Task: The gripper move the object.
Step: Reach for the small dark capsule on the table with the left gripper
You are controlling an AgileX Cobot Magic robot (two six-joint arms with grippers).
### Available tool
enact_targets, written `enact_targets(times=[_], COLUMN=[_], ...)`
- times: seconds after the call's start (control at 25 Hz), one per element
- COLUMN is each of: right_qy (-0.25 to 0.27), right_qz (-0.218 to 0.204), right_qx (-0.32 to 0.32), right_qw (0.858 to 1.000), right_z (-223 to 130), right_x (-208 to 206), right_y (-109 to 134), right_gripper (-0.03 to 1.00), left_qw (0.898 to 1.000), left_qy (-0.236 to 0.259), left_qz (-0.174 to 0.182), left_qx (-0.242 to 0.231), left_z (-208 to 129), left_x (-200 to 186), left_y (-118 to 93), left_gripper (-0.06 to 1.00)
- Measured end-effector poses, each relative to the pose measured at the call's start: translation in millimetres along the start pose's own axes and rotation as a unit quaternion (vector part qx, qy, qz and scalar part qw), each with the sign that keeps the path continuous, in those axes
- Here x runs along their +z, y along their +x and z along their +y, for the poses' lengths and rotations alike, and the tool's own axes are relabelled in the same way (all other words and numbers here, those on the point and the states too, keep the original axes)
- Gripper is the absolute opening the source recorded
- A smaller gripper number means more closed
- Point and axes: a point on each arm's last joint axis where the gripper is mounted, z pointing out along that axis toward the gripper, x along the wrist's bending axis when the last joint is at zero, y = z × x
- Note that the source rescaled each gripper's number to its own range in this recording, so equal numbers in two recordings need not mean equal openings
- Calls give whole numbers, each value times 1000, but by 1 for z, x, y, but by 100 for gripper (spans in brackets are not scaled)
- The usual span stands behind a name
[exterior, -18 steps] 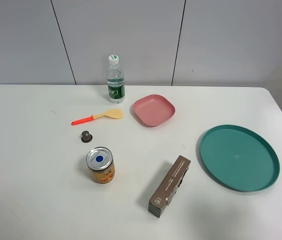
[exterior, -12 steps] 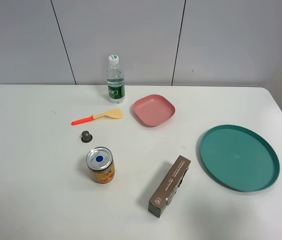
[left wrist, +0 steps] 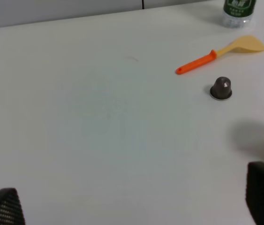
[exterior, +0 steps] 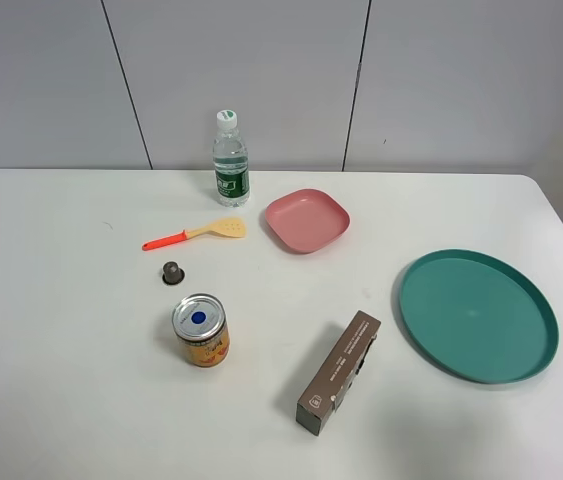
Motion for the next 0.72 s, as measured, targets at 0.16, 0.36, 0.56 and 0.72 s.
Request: enact_targets(times=[0.16, 0.36, 0.56, 0.72], right_qy=[0, 0, 0, 0], right_qz=[0, 0, 0, 0], right_qx=[0, 0, 0, 0], right_qw=[1000, 1000, 1000, 1000], right_z=[0, 0, 0, 0], right_x=[0, 0, 0, 0], right_y=[0, 0, 0, 0], right_gripper=[100, 100, 100, 100], left_qw=[1000, 1000, 1000, 1000], left_qy=[0, 0, 0, 0], left_qz=[0, 0, 0, 0], left_qx=[0, 0, 0, 0], left_z=[0, 0, 0, 0], left_x=[0, 0, 0, 0], left_y=[0, 0, 0, 0], left_gripper=[100, 100, 100, 100])
